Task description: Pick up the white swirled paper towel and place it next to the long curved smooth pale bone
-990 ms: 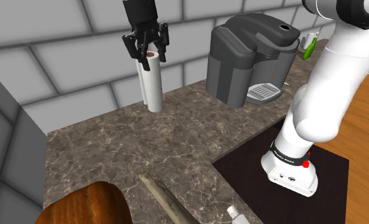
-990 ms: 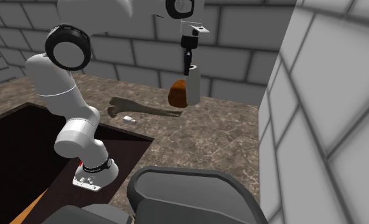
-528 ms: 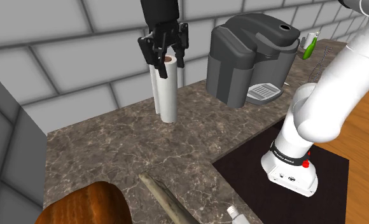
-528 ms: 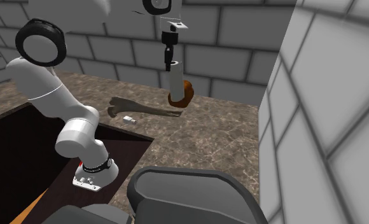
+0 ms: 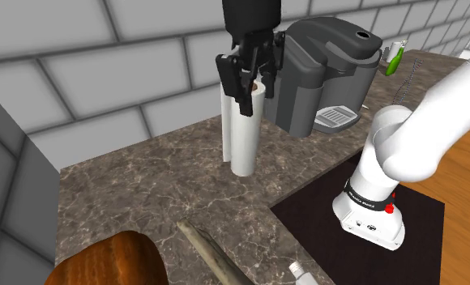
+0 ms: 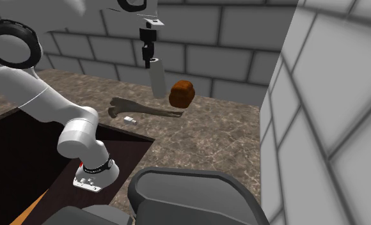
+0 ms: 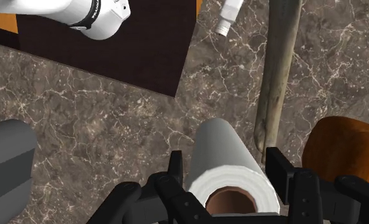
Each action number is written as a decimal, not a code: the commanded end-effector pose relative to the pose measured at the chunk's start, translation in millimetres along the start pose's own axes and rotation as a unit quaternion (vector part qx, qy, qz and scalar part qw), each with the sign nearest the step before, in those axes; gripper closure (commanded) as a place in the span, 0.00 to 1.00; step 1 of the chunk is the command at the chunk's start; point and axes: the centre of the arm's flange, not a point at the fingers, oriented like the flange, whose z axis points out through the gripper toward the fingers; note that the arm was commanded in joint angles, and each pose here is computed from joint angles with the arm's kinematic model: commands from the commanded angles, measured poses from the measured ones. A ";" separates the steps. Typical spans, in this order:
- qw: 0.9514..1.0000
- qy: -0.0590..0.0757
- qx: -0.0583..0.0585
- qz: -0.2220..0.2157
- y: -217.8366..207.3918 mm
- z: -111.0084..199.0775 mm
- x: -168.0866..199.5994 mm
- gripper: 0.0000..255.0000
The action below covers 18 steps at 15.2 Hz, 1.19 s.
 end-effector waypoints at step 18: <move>1.000 0.000 0.000 0.000 -45.5 -3.8 -246.2 1.00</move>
